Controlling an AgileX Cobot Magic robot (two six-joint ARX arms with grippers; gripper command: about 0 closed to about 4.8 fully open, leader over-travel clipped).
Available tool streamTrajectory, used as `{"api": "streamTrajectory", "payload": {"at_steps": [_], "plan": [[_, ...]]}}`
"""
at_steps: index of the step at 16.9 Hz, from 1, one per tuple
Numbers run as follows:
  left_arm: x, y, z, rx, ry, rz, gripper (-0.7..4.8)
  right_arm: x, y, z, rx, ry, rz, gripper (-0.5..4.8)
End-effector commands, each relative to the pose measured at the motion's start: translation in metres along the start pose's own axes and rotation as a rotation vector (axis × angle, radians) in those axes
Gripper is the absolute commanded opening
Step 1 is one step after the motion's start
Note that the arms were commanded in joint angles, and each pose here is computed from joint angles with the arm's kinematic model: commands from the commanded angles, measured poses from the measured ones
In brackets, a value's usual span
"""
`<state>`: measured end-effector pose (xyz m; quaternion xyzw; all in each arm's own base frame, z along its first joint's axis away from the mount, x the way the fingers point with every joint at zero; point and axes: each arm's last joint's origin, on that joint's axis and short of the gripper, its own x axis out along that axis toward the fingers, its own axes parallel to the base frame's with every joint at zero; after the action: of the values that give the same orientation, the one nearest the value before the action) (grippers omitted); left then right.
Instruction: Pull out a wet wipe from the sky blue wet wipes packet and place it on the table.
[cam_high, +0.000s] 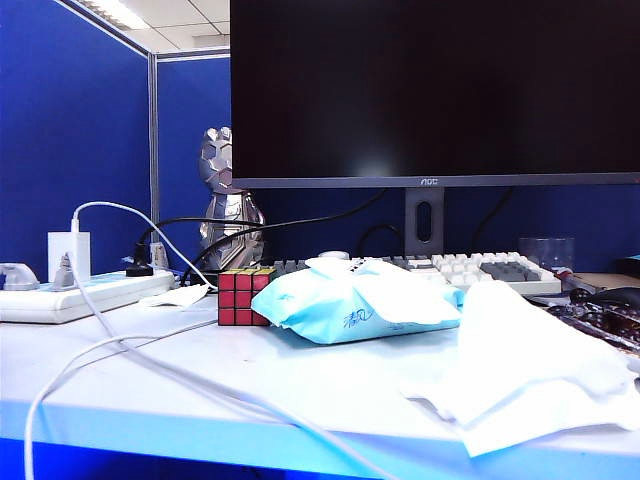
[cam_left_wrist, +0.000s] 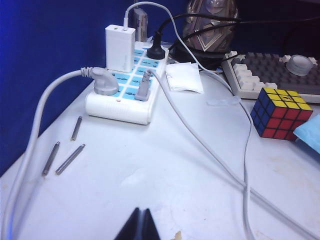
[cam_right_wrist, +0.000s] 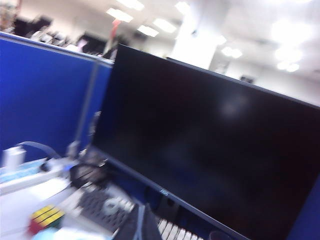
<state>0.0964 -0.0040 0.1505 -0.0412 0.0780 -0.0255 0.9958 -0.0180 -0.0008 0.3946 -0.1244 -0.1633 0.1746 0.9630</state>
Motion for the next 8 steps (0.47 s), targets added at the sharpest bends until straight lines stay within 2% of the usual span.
{"api": "streamTrajectory", "payload": {"at_steps": [1,4,6,8], "plan": [[0.0,0.0,-0.001,-0.003,0.005,0.001,-0.01,0.031,0.012,-0.064,0.091,-0.033,-0.059,-0.01],[0.0,0.0,-0.001,-0.003,0.005,0.001,-0.01,0.043,0.022,-0.12,0.095,0.057,-0.084,-0.01],[0.0,0.0,-0.001,-0.003,0.005,0.001,-0.01,0.044,0.029,-0.153,0.098,0.077,-0.095,-0.01],[0.0,0.0,-0.001,-0.003,0.005,0.001,-0.01,0.045,0.034,-0.177,0.116,0.124,-0.094,-0.01]]}}
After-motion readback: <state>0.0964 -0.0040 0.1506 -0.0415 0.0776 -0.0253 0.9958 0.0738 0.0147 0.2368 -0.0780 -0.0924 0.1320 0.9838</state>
